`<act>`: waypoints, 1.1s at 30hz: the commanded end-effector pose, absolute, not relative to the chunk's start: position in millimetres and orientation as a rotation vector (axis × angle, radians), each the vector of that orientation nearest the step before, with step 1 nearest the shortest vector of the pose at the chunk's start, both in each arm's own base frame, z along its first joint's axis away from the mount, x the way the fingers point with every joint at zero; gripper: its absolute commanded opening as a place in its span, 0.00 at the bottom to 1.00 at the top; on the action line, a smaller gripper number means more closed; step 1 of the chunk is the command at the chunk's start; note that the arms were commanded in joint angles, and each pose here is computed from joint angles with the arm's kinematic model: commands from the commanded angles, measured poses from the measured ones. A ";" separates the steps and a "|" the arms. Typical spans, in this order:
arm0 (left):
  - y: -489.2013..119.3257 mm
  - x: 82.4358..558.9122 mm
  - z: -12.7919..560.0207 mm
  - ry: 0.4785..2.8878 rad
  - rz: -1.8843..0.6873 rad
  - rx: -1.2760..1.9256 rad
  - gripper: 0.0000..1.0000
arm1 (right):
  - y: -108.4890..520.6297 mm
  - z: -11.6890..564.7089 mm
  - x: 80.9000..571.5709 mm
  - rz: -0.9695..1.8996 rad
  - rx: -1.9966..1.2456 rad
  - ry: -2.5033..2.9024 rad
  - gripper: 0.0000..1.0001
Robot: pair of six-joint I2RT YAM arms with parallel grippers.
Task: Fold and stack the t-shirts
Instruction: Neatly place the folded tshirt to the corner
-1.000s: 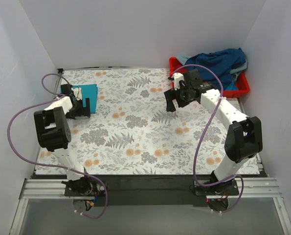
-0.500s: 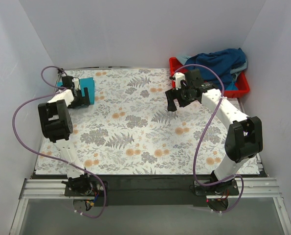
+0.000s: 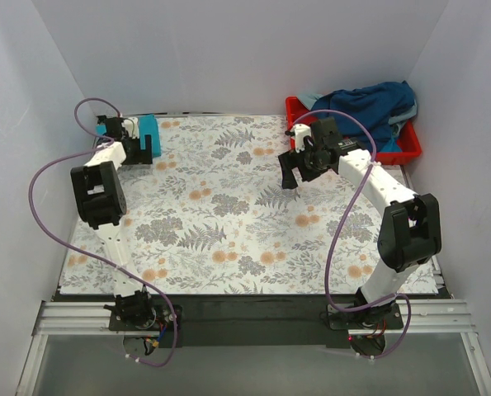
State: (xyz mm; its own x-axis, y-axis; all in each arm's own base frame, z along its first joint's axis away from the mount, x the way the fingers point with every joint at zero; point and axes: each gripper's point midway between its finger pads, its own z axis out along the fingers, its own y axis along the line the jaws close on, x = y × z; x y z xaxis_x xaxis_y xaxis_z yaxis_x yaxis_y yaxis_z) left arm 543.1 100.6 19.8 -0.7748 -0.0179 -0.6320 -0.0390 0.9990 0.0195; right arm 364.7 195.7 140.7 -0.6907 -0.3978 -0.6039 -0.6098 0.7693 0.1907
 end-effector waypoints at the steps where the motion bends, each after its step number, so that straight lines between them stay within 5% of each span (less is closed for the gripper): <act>1: 102.1 517.8 -32.4 2.618 0.079 0.080 0.91 | 199.2 149.3 371.1 0.536 -0.755 2.387 0.98; 19: 144.8 480.8 -15.0 2.644 0.136 0.164 0.94 | 197.2 155.3 368.0 0.536 -0.761 2.369 0.98; 33: 175.1 531.4 -21.1 2.589 0.154 0.139 0.95 | 193.7 147.4 366.0 0.518 -0.764 2.389 0.98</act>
State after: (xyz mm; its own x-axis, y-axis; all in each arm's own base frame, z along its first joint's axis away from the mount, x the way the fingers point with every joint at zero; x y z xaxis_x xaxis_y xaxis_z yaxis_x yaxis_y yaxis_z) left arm 558.3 166.8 25.6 -0.7573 0.1254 -0.6410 0.0554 0.9902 0.1282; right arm 365.6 194.4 137.3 -0.6952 -0.3993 -0.5977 -0.6083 0.7699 0.1932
